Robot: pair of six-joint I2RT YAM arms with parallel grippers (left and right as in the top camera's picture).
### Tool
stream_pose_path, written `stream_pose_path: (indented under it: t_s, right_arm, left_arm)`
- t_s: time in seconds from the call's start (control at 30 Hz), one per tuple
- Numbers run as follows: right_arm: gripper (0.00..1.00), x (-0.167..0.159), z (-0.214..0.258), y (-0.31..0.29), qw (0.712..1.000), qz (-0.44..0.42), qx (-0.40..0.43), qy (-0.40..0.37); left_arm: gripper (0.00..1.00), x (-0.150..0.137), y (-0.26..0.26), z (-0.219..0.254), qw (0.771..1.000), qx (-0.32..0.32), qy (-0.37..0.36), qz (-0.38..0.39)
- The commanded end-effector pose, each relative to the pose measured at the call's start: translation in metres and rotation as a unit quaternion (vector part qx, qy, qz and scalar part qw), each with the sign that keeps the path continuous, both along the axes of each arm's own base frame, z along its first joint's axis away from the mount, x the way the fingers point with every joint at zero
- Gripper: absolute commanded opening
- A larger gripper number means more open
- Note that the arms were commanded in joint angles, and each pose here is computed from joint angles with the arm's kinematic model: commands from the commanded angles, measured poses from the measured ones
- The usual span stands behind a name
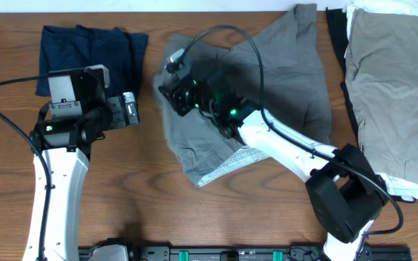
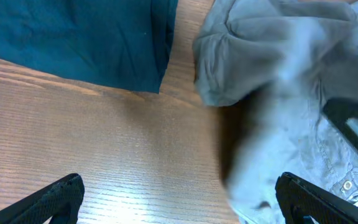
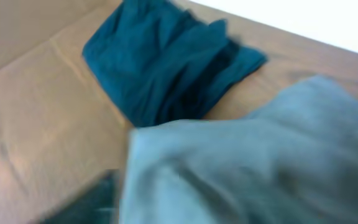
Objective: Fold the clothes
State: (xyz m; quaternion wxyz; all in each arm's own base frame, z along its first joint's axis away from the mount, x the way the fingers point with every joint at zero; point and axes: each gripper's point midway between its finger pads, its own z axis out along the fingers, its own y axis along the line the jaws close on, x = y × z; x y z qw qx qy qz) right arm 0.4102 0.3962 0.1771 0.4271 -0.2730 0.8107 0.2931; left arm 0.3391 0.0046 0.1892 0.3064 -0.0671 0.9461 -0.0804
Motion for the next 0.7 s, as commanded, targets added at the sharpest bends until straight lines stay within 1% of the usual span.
stream_pose_path:
  t_s: [0.0, 0.1, 0.17, 0.23, 0.3, 0.5, 0.67]
  right_arm:
    - [0.99, 0.029, 0.030, -0.027, 0.999, -0.035, -0.011, -0.011]
    - [0.99, 0.038, 0.041, -0.061, 0.997, -0.054, -0.054, 0.012]
    - [0.99, 0.043, 0.045, -0.093, 0.992, -0.082, -0.087, 0.038]
    - [0.99, 0.047, 0.043, -0.125, 0.984, -0.116, -0.116, 0.066]
    - [0.99, 0.052, 0.035, -0.159, 0.975, -0.146, -0.135, 0.096]
    - [0.99, 0.068, -0.008, -0.236, 0.949, -0.220, -0.153, 0.164]
    - [0.99, 0.096, -0.037, -0.289, 0.932, -0.284, -0.140, 0.177]
  left_arm:
    - [0.99, 0.002, 0.002, 0.012, 1.000, 0.001, -0.013, 0.008]
    - [0.99, -0.001, 0.002, 0.010, 1.000, 0.000, -0.007, 0.007]
    - [1.00, -0.003, -0.004, 0.010, 1.000, -0.011, -0.004, -0.004]
    - [1.00, -0.005, -0.017, 0.009, 0.999, -0.031, 0.001, -0.026]
    - [1.00, -0.008, -0.029, 0.006, 0.998, -0.039, 0.010, -0.043]
    - [1.00, -0.012, -0.072, -0.016, 0.993, -0.032, 0.045, -0.107]
    - [1.00, -0.011, -0.094, -0.042, 0.987, -0.019, 0.081, -0.137]
